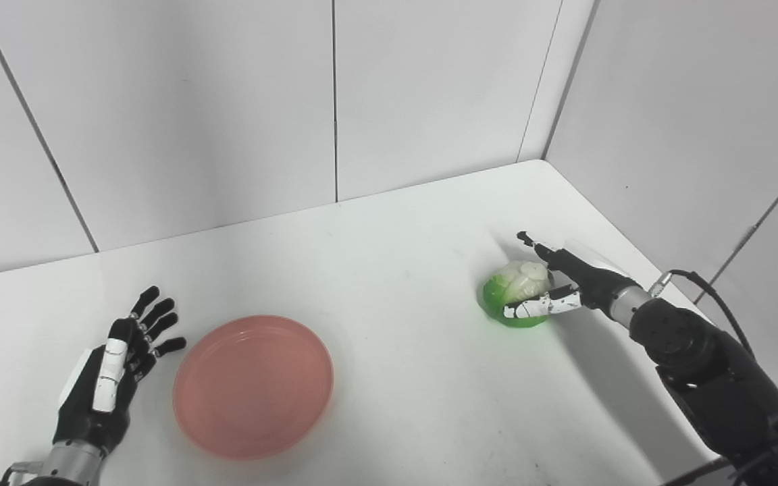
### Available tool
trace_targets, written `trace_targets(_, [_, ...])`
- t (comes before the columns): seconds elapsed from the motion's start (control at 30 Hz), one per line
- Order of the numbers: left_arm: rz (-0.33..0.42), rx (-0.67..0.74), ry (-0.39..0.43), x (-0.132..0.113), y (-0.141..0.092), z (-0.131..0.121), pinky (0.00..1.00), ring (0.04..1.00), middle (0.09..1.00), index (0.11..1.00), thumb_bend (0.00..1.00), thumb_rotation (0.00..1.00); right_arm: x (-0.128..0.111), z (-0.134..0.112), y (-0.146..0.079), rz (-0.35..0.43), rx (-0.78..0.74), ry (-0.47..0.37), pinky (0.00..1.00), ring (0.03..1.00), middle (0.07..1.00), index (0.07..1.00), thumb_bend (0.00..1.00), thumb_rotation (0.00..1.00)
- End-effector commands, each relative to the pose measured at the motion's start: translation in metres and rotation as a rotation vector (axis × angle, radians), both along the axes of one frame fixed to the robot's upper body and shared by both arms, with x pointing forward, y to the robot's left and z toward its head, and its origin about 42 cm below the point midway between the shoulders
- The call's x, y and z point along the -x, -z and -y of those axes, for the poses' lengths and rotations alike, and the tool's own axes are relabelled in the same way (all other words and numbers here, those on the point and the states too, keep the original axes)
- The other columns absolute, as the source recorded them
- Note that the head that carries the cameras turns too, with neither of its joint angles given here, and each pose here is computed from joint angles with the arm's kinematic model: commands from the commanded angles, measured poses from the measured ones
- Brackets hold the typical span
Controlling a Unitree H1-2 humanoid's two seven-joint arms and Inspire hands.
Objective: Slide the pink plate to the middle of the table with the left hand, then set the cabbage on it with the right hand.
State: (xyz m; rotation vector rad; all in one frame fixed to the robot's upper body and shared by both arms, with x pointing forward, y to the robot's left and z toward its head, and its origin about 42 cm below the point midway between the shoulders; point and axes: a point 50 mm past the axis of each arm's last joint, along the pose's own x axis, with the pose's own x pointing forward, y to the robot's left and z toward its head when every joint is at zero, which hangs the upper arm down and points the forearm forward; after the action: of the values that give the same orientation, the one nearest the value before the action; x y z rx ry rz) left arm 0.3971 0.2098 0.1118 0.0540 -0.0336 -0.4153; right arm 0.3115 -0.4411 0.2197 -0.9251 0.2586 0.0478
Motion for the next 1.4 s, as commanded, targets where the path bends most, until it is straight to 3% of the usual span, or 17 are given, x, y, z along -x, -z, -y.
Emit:
trace_targets(0.0, [-0.087, -0.057, -0.063, 0.005, 0.014, -0.029, 0.91, 0.918, 0.923, 0.927, 0.86, 1.00, -0.008, 0.005, -0.024, 0.055, 0.038, -0.007, 0.92, 0.995, 1.000, 1.000, 1.00, 0.43])
trace_targets(0.37, [-0.089, -0.058, -0.063, 0.006, 0.015, -0.028, 0.91, 0.925, 0.928, 0.931, 0.86, 1.00, -0.017, 0.001, -0.013, 0.106, -0.030, -0.048, 0.91, 0.942, 0.951, 0.944, 1.00, 0.38])
trace_targets(0.57, [-0.090, -0.059, -0.064, 0.006, 0.015, -0.028, 0.90, 0.920, 0.927, 0.932, 0.85, 1.00, -0.020, -0.003, -0.004, 0.178, -0.131, -0.034, 0.77, 0.784, 0.772, 0.768, 1.00, 0.13])
trace_targets(0.6, [-0.089, -0.059, -0.063, 0.006, 0.014, -0.028, 0.90, 0.923, 0.929, 0.933, 0.86, 1.00, -0.022, -0.004, -0.002, 0.191, -0.148, -0.036, 0.66, 0.668, 0.665, 0.668, 0.95, 0.04])
trace_targets(0.63, [-0.087, -0.058, -0.061, 0.006, 0.015, -0.028, 0.90, 0.923, 0.930, 0.934, 0.86, 1.00, -0.023, -0.005, -0.001, 0.203, -0.163, -0.039, 0.63, 0.638, 0.638, 0.643, 0.93, 0.03])
trace_targets(0.67, [-0.086, -0.056, -0.058, 0.006, 0.014, -0.028, 0.91, 0.927, 0.934, 0.936, 0.85, 1.00, -0.025, -0.005, 0.001, 0.214, -0.172, -0.041, 0.54, 0.541, 0.537, 0.533, 0.63, 0.04])
trace_targets(0.77, [-0.086, -0.053, -0.050, 0.006, 0.014, -0.028, 0.92, 0.932, 0.938, 0.941, 0.84, 1.00, -0.029, -0.007, 0.005, 0.229, -0.181, -0.051, 0.48, 0.470, 0.478, 0.504, 0.55, 0.01])
trace_targets(0.9, [-0.082, -0.058, -0.055, 0.007, 0.013, -0.027, 0.91, 0.924, 0.931, 0.935, 0.84, 1.00, -0.033, -0.009, 0.008, 0.232, -0.183, -0.070, 0.43, 0.425, 0.455, 0.498, 0.53, 0.00])
trace_targets(1.37, [-0.086, -0.054, -0.055, 0.006, 0.014, -0.026, 0.91, 0.925, 0.932, 0.939, 0.86, 1.00, -0.033, -0.012, 0.007, 0.248, -0.109, -0.055, 0.43, 0.426, 0.451, 0.503, 0.53, 0.00])
